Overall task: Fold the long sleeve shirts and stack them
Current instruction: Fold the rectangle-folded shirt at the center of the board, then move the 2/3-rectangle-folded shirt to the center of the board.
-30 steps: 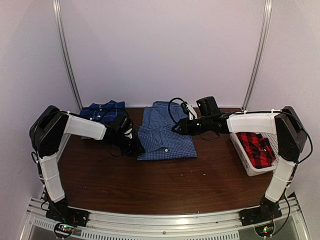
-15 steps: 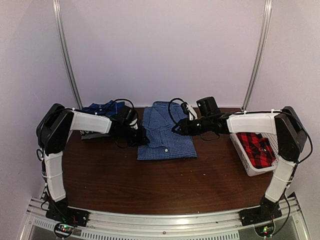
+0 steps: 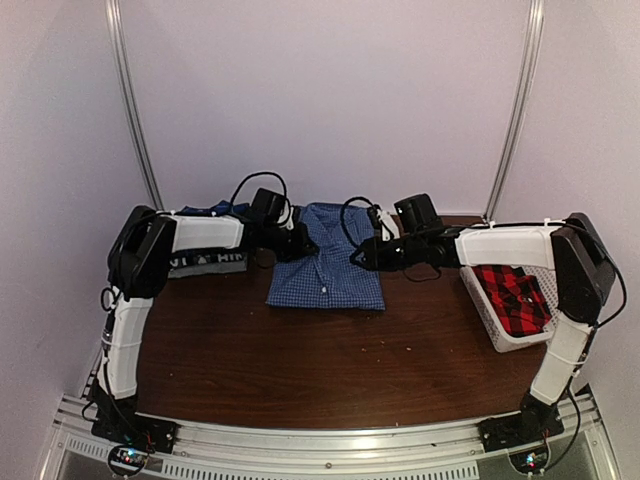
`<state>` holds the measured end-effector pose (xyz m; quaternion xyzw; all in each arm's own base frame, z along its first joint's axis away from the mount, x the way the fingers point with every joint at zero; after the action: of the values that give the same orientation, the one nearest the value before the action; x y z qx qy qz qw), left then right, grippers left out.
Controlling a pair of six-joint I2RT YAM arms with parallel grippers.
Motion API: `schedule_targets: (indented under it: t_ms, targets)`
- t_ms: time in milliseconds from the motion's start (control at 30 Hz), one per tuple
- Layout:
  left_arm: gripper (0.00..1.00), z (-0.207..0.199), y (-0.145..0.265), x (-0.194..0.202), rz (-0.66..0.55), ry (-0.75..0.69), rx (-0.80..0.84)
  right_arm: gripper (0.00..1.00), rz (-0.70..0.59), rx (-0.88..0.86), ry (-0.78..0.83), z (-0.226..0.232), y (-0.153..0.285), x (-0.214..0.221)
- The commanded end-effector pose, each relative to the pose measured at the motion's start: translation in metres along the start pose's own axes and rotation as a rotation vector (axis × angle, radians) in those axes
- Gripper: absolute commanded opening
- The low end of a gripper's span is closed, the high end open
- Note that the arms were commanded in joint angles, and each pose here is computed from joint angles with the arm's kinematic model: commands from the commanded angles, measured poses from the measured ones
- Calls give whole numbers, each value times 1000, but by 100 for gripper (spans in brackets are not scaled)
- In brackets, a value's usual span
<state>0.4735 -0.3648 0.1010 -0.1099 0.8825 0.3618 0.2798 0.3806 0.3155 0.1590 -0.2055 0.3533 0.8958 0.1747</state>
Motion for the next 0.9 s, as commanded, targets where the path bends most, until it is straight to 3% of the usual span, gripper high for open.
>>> schedule_targets:
  t_ms: [0, 100, 167, 300, 467, 667, 867]
  targets:
    - [10, -8, -18, -13, -31, -64, 107, 42, -66, 66, -4, -15, 5, -13]
    - [26, -12, -28, -11, -14, -74, 153, 42, -72, 88, -17, -25, -1, -15]
    - [42, -16, -31, -11, -11, -82, 170, 42, -75, 98, -28, -32, -5, -18]
    - [52, -17, -22, -14, -19, -89, 144, 42, -51, 124, -38, -44, -16, -18]
    - [63, -29, 17, -34, -97, -134, 107, 42, 1, 118, -18, -43, -22, -4]
    - [70, -32, 54, -39, -124, -150, 73, 42, 21, 147, 23, -38, -24, 10]
    - [66, 0, 80, 8, -44, -77, -63, 38, 69, 188, 23, -53, -30, 33]
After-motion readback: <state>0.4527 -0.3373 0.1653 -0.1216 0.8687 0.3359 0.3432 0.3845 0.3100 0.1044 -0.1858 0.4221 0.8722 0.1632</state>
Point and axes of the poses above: each gripper's point midway between its finger pads, its own y axis back along the fingers, its own z axis along the line the jaws close on, x = y × z, the point moved 2 cm from there along y, back along the fingers, and after that the axes turned 15 degrees about -y, right-handed, at the moved point
